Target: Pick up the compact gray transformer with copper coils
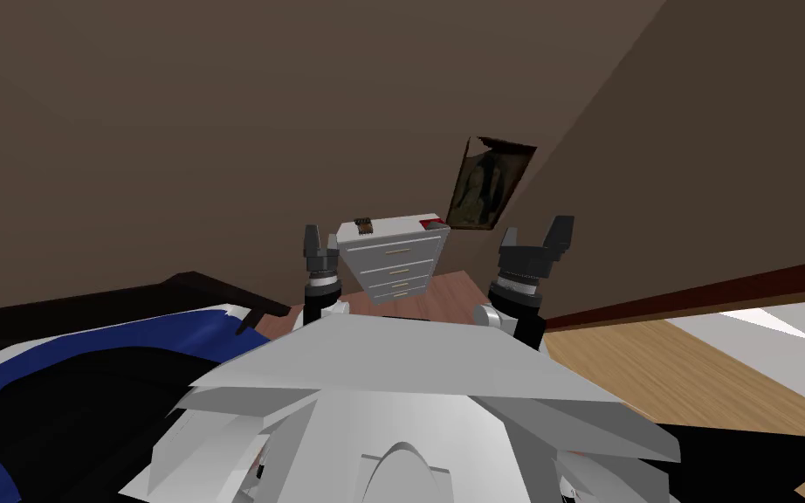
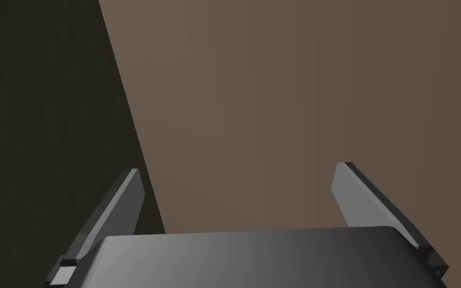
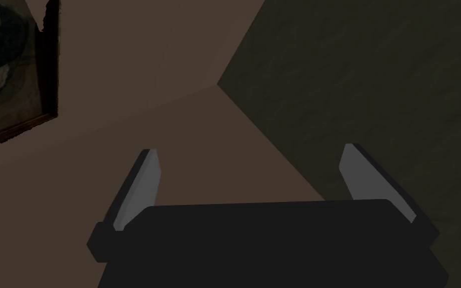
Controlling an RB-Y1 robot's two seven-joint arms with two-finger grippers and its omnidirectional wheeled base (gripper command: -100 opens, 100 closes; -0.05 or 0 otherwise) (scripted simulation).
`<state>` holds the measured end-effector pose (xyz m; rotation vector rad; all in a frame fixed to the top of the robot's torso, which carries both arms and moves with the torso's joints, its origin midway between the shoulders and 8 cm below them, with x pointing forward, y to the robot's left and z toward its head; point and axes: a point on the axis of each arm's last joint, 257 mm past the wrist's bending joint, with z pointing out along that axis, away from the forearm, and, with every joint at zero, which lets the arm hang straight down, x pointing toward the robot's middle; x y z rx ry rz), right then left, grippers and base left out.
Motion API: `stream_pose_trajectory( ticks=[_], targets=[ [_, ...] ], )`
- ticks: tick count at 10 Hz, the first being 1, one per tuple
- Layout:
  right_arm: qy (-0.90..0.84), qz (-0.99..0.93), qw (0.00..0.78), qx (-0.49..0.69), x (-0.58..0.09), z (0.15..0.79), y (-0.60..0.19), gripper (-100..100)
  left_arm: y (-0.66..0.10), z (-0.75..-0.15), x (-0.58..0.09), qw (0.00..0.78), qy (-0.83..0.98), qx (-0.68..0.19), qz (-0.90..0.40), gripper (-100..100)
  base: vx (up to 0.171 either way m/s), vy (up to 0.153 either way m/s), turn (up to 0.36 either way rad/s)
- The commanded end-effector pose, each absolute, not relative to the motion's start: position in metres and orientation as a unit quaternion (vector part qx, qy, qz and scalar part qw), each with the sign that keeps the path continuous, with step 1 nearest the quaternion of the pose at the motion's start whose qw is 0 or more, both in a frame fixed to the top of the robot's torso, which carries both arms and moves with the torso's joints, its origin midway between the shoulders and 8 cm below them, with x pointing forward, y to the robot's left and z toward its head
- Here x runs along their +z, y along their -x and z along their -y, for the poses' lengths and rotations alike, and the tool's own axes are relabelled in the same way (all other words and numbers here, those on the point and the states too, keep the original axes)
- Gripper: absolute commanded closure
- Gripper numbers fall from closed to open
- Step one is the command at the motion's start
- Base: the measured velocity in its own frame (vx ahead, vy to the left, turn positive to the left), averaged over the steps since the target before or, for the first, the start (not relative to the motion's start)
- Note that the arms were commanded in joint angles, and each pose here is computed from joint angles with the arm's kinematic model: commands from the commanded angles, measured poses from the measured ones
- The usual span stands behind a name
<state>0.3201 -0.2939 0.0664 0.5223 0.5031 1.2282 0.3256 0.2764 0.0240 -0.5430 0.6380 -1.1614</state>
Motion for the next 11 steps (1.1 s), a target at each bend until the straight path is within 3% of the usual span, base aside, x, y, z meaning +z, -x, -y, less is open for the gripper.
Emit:
stream_pose_trajectory(
  ticks=[1,11],
  targets=[
    [-0.24,-0.231,0.756,0.563,0.066,0.294,-0.32,0,-0.327,-0.273,0.026,0.751,0.237,-0.534,-0.307,-100,0.004,-0.009,0.043],
    [-0.24,-0.231,0.756,0.563,0.066,0.294,-0.32,0,-0.348,-0.28,0.037,0.721,0.243,-0.537,-0.365,-100,0.017,-0.027,0.062]
  ],
)
